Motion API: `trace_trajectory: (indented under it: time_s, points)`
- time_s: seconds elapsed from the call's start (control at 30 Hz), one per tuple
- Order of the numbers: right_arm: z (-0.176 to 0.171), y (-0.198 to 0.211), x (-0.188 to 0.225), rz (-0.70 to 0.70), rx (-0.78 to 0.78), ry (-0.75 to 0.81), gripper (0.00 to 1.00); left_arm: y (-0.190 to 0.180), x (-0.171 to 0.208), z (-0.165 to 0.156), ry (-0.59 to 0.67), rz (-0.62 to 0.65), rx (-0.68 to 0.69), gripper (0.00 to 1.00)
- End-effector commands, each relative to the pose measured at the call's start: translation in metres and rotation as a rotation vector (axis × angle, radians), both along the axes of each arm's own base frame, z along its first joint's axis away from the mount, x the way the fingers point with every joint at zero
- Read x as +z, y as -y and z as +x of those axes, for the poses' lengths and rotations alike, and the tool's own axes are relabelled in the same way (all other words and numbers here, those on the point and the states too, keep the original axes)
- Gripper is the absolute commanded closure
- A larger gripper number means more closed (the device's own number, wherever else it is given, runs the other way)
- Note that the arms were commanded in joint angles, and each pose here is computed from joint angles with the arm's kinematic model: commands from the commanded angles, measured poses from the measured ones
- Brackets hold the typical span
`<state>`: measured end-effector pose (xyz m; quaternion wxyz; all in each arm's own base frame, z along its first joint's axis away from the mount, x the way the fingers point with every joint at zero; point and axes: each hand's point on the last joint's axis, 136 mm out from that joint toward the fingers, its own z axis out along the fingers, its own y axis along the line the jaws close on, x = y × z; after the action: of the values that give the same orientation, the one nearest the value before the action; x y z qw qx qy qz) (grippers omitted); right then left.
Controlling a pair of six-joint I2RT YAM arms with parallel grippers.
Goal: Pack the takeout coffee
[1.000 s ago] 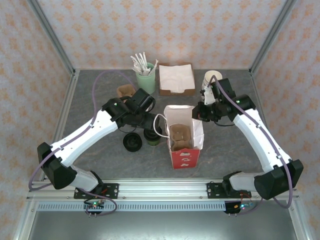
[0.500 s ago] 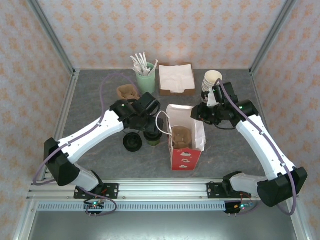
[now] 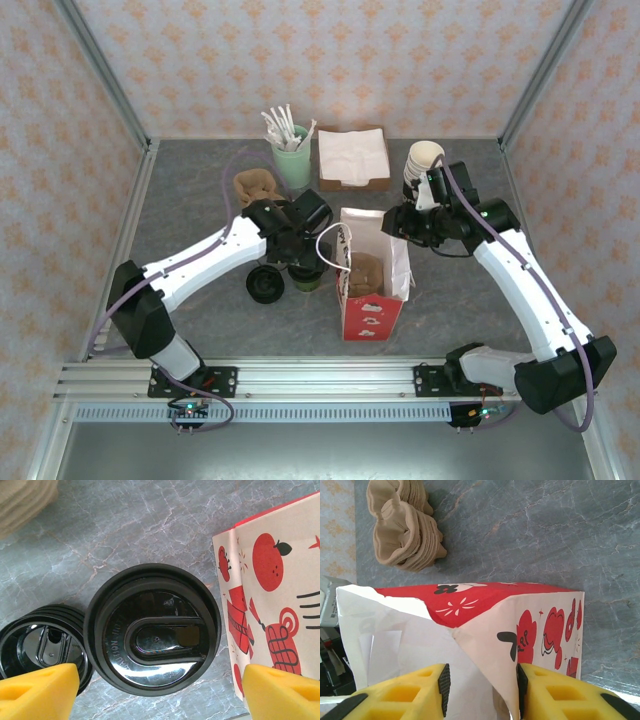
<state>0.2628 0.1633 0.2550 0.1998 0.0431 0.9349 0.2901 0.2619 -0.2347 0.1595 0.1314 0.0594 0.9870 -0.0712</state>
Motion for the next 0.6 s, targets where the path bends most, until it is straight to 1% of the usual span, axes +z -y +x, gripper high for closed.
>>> trace_trajectory:
  time_s: [0.0,0.33,0.57]
  points:
    - [-0.001,0.002,0.009,-0.013,0.006,0.023,0.59,0.006,-0.005,0.000,-0.011,-0.010,-0.001,0.14]
    - [-0.002,0.003,0.010,-0.021,0.008,0.019,0.59,0.005,-0.019,-0.003,-0.046,0.019,-0.015,0.14]
    - [-0.002,0.003,0.009,-0.024,0.009,0.018,0.59,-0.001,-0.025,-0.004,-0.057,0.052,-0.007,0.16]
